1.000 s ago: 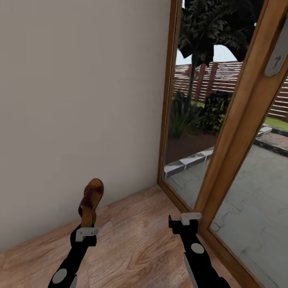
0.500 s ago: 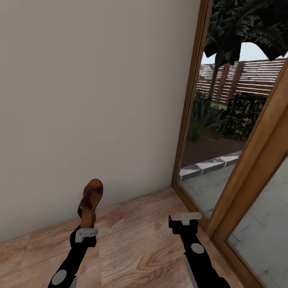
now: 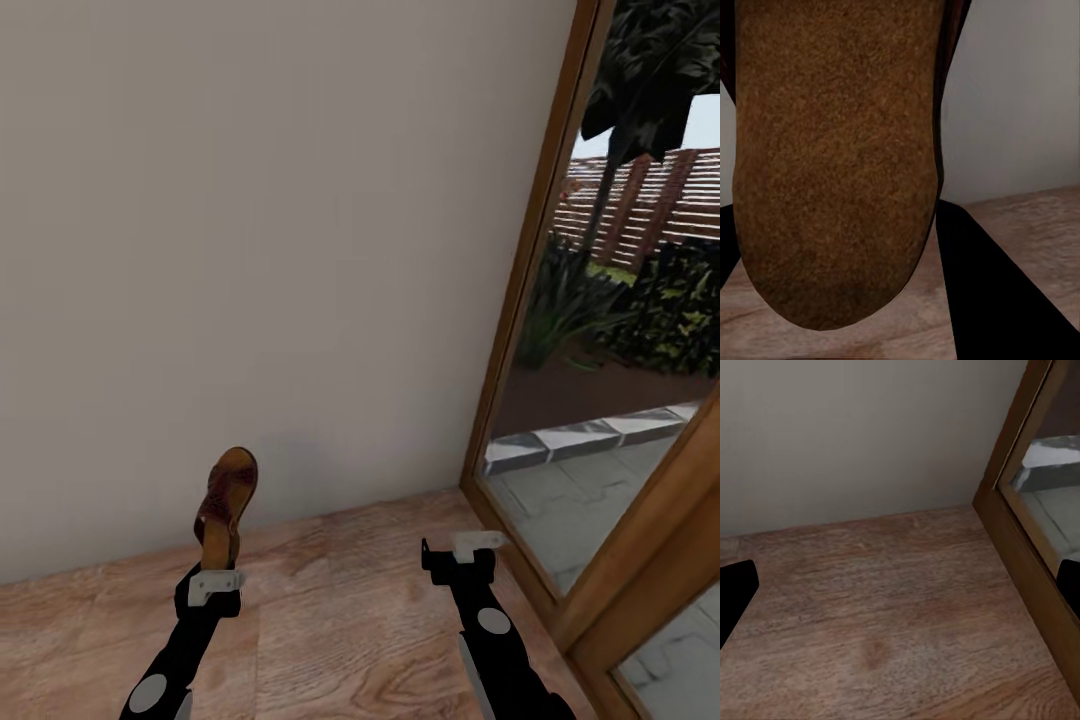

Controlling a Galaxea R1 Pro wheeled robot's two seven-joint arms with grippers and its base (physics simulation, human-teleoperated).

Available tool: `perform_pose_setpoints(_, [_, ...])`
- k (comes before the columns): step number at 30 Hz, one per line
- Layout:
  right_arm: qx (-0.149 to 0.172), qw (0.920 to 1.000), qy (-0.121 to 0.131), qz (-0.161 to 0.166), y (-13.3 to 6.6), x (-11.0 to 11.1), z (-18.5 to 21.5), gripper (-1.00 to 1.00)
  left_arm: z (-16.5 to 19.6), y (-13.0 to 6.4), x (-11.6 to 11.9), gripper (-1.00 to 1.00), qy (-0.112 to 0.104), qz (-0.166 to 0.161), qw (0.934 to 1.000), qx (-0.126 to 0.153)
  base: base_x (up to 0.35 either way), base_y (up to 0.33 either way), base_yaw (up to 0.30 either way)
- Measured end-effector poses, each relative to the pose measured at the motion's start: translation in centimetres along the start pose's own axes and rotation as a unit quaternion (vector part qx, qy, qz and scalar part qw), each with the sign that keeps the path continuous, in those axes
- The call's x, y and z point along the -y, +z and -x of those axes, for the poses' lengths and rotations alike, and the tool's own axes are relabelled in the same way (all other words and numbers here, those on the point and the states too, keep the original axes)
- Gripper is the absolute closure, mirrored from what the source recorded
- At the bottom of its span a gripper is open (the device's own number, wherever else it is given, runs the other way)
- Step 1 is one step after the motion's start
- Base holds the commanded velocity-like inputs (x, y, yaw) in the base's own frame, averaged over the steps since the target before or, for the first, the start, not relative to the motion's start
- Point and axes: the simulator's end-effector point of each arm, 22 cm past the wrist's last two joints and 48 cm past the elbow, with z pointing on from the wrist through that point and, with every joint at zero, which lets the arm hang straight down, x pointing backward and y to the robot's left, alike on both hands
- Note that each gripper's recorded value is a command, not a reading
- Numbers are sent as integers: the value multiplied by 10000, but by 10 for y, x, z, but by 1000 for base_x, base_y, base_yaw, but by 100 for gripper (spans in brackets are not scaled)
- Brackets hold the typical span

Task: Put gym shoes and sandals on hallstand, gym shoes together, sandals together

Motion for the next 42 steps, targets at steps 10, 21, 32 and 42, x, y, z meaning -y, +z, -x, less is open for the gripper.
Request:
perform_pose_setpoints(10, [0,10000,-1,1,0,0,0,-100,1,0,0,100,-2,4,10000,8,4,-3,279])
perform_pose_setpoints(21, [0,10000,1,0,0,0,0,-100,1,0,0,100,-2,4,10000,16,0,-196,279])
perform_pose_setpoints(32, [0,10000,0,-1,0,0,0,-100,1,0,0,100,-2,3,10000,14,0,-23,279])
perform_pose_setpoints(42, [0,10000,-1,1,0,0,0,-100,1,0,0,100,-2,4,10000,8,0,0,279])
